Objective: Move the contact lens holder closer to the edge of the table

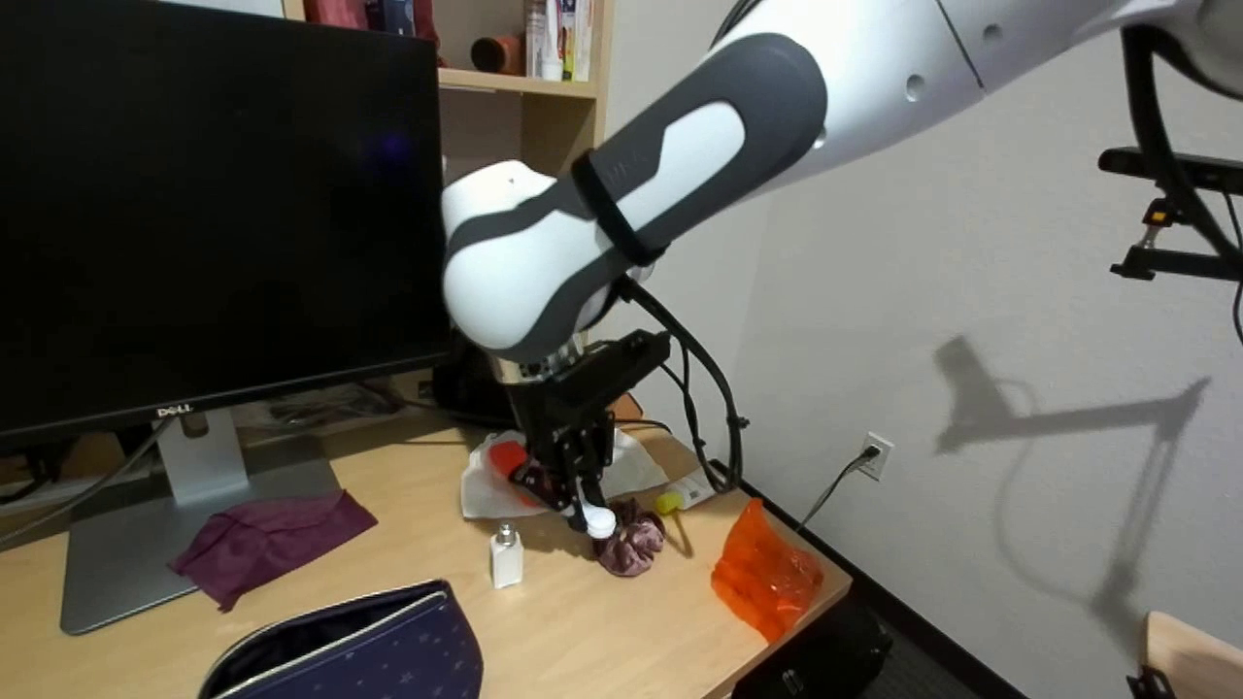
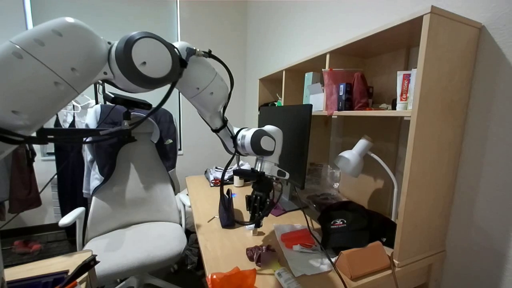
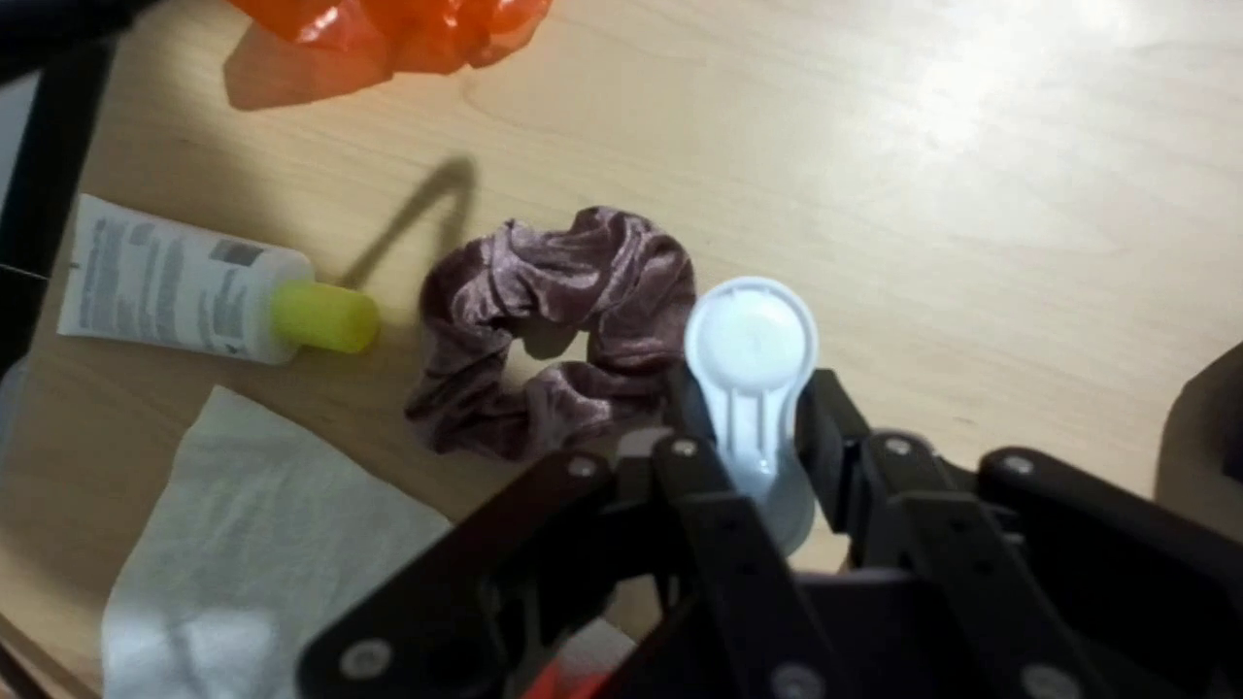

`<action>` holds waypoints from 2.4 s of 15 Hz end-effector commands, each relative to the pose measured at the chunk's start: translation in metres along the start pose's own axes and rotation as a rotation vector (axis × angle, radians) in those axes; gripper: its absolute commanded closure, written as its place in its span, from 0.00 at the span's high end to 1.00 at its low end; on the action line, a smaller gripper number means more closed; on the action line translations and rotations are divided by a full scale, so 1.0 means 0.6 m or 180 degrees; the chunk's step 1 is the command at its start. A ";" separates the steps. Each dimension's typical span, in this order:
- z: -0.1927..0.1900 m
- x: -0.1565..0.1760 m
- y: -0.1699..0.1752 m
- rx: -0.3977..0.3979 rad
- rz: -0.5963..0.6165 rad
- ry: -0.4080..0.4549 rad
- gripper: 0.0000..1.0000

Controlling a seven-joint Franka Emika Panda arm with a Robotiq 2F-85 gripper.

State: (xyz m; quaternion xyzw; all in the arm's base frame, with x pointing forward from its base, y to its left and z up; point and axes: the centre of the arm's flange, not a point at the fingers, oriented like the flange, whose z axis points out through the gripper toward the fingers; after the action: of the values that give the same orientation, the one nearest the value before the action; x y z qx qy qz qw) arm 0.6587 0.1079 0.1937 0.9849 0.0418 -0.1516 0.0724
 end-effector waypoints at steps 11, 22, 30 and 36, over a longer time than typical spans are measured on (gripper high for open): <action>0.085 -0.096 -0.004 0.0403 0.0701 0.0977 0.28; 0.114 -0.055 -0.064 0.0177 0.0530 0.0372 0.13; 0.139 -0.073 -0.062 0.0225 0.0597 0.0424 0.66; 0.099 -0.097 -0.056 0.0185 0.0705 0.0593 0.99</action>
State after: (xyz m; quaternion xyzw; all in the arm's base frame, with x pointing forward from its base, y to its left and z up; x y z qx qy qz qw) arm 0.5976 0.1275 0.1313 0.9943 -0.0555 -0.0744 0.0522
